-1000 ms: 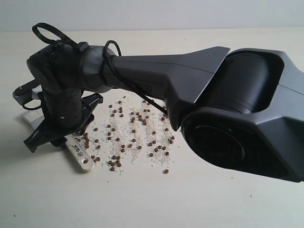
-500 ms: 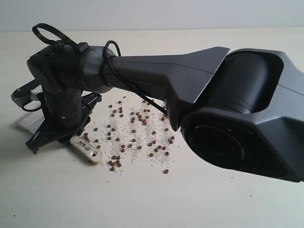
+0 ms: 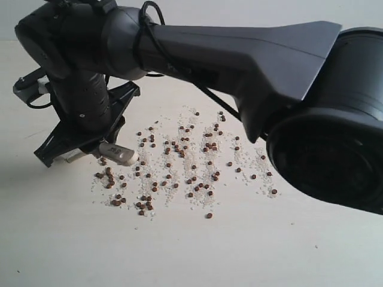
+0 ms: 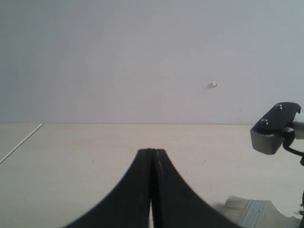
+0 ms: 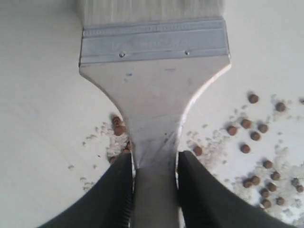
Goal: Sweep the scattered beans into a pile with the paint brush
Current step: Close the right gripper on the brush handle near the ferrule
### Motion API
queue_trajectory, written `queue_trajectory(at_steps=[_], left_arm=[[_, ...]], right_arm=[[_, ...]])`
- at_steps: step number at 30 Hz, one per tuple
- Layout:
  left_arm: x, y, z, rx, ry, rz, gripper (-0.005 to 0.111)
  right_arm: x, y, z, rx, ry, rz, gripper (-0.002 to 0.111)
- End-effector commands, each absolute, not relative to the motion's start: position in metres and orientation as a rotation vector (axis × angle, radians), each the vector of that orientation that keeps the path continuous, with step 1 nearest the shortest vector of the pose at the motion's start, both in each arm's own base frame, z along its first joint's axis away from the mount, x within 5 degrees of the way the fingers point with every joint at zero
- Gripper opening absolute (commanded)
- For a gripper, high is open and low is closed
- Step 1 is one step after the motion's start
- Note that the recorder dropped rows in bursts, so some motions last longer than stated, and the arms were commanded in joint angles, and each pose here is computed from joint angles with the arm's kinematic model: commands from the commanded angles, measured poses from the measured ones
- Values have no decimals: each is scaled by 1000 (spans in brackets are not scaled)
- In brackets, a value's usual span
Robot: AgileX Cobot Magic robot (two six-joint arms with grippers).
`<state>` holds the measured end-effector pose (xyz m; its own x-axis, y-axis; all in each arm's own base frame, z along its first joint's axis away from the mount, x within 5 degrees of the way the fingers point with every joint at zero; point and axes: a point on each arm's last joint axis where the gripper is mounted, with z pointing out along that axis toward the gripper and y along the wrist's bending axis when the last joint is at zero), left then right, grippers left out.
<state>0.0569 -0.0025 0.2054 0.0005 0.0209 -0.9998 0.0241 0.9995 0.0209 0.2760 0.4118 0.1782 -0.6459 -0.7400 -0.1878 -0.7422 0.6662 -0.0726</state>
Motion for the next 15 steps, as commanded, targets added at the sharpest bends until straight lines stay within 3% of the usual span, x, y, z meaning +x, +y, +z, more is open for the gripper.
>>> queue_trajectory(at_steps=[1,15], left_arm=[[56,-2,206,30,1566,-3,0],[56,-2,206,30,1566,-3,0]], right_arm=[[277,408,196,-1197,2635,-17,0],[273,416,152,-1253,2741,21,0]])
